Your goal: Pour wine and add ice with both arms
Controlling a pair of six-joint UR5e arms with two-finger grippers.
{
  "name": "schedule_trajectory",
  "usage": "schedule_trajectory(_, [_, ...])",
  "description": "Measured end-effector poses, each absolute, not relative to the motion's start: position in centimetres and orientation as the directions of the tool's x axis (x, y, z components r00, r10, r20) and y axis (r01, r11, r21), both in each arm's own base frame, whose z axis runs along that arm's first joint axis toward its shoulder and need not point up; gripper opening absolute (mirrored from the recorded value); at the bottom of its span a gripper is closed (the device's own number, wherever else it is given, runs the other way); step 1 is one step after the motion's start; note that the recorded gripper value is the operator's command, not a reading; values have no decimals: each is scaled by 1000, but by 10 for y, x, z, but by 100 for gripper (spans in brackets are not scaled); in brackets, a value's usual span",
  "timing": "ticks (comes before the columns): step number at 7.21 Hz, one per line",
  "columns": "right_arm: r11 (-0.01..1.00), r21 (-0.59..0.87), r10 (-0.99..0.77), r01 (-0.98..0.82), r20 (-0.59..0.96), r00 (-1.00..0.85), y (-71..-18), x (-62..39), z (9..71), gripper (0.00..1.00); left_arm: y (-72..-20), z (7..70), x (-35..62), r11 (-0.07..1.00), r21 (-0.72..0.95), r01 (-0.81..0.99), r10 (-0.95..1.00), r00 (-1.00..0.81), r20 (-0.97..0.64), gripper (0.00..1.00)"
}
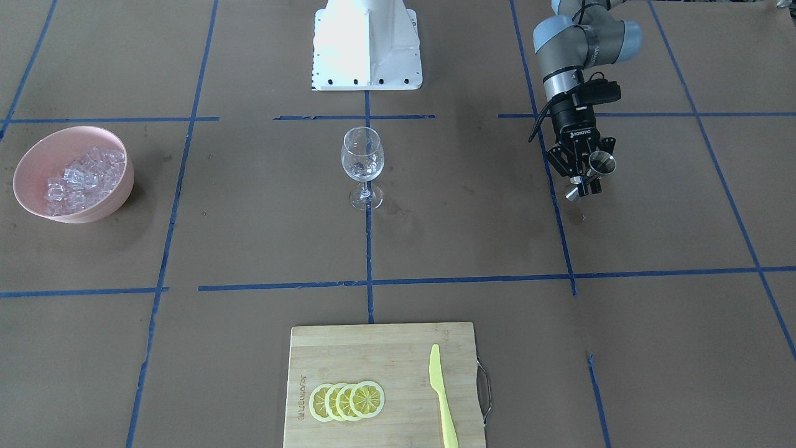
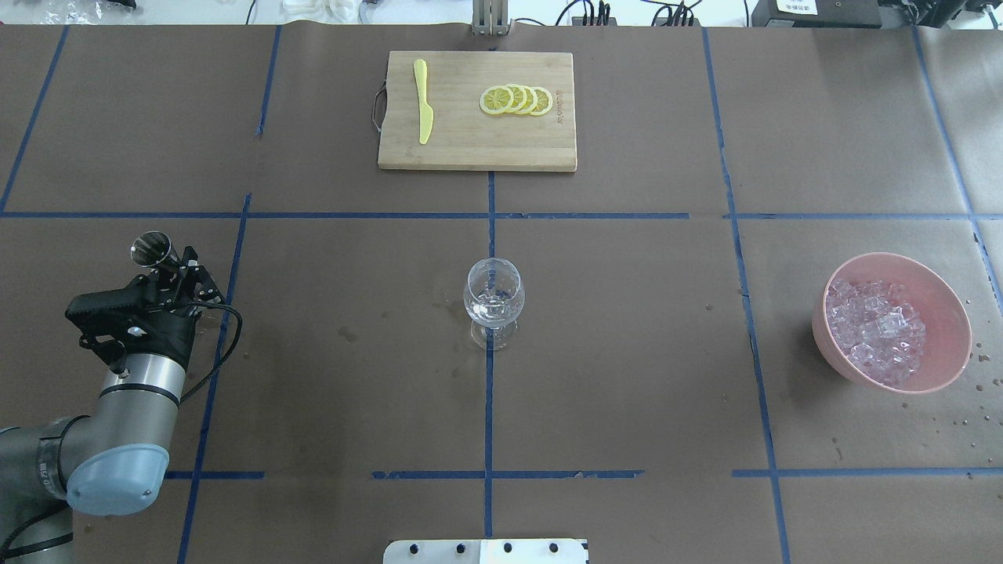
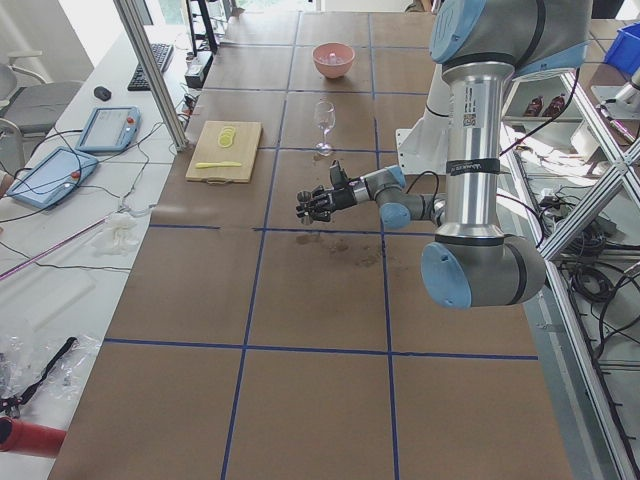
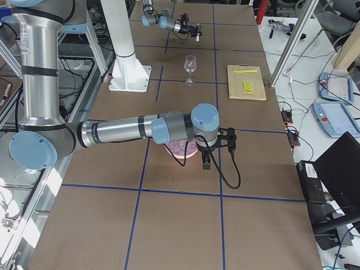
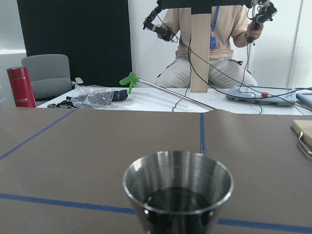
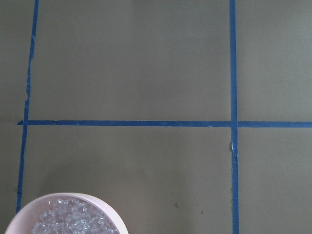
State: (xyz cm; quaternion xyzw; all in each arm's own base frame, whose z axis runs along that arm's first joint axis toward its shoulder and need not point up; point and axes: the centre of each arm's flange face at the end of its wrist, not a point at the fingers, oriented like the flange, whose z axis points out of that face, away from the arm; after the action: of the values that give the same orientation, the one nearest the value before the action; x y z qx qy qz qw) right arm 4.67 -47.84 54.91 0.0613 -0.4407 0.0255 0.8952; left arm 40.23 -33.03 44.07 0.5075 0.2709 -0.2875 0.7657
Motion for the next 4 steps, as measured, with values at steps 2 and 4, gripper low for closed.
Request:
schedule_trajectory(2, [992, 82, -6, -99, 796, 605, -478, 33, 535, 100, -341, 387, 414, 306, 640, 705, -113, 695, -711, 0])
schedule_trajectory(4, [993, 69, 1, -92, 797, 604, -479, 19, 528, 100, -351, 327, 430, 290, 690, 663, -44, 729, -683, 0])
